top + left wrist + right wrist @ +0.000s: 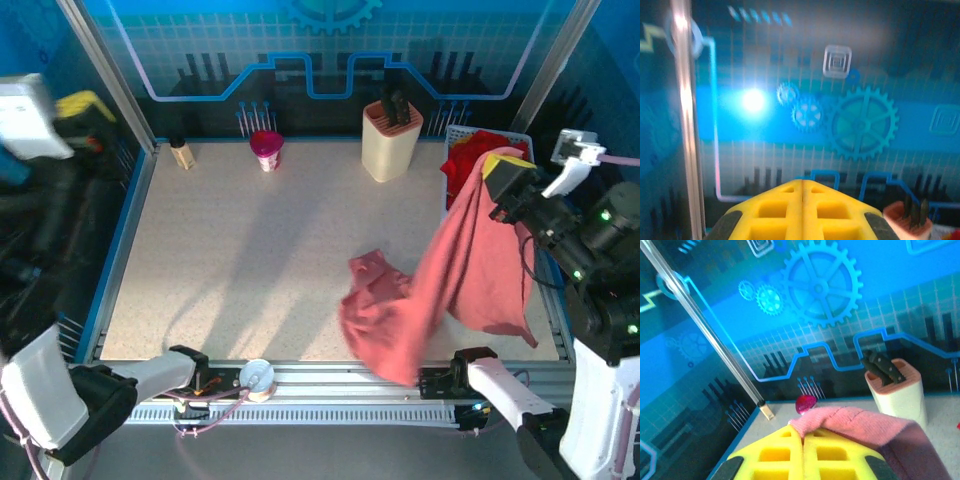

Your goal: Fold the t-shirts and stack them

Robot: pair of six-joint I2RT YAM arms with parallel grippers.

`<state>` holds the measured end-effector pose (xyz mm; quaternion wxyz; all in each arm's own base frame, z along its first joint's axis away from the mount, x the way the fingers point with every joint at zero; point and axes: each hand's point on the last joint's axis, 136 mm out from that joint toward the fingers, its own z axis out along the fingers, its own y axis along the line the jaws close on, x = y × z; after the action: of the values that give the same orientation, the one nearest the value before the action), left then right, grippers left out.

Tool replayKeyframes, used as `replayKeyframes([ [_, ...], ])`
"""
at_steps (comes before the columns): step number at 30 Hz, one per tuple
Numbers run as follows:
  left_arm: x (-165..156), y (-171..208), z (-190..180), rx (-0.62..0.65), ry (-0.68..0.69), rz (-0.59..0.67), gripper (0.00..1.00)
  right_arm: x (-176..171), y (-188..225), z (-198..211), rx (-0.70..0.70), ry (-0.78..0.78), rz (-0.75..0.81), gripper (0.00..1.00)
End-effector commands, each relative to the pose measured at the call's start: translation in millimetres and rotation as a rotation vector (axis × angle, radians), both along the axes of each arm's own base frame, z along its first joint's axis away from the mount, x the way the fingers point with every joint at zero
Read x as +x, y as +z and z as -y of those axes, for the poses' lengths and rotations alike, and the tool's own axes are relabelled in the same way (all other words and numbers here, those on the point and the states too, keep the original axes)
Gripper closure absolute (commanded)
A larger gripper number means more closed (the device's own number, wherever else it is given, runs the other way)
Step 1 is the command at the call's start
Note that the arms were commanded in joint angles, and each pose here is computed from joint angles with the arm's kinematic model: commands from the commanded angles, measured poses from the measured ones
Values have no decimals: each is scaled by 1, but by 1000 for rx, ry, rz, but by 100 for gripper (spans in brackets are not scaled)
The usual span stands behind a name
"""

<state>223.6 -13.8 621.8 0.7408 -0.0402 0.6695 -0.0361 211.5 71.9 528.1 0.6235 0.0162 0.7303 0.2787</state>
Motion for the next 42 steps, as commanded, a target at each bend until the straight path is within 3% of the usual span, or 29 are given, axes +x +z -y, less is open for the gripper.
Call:
replayKeyframes([
  [1,52,-69,24,-60,-54,-182,100,31,-25,-5,23,14,-75,100],
  [3,68,-115,42,-134,-122,-294,100,37,-31,-4,16,4,-84,100],
  [7,83,-203,96,-287,-361,-495,69,43,-37,-1,-13,-12,-106,100],
  [9,83,-238,116,-341,-450,-570,61,45,-39,-1,-20,-12,-109,100],
  [21,56,-381,230,-354,-619,-938,41,57,-68,2,-23,-39,-181,100],
  [27,37,-445,290,-269,-627,-1140,39,58,-76,5,-42,-56,-204,100],
  [33,6,-509,338,-127,-593,-1366,48,55,-84,9,-59,-72,-222,100],
  [42,-20,-558,385,-74,-613,-1494,52,53,-98,19,-91,-124,-266,100],
])
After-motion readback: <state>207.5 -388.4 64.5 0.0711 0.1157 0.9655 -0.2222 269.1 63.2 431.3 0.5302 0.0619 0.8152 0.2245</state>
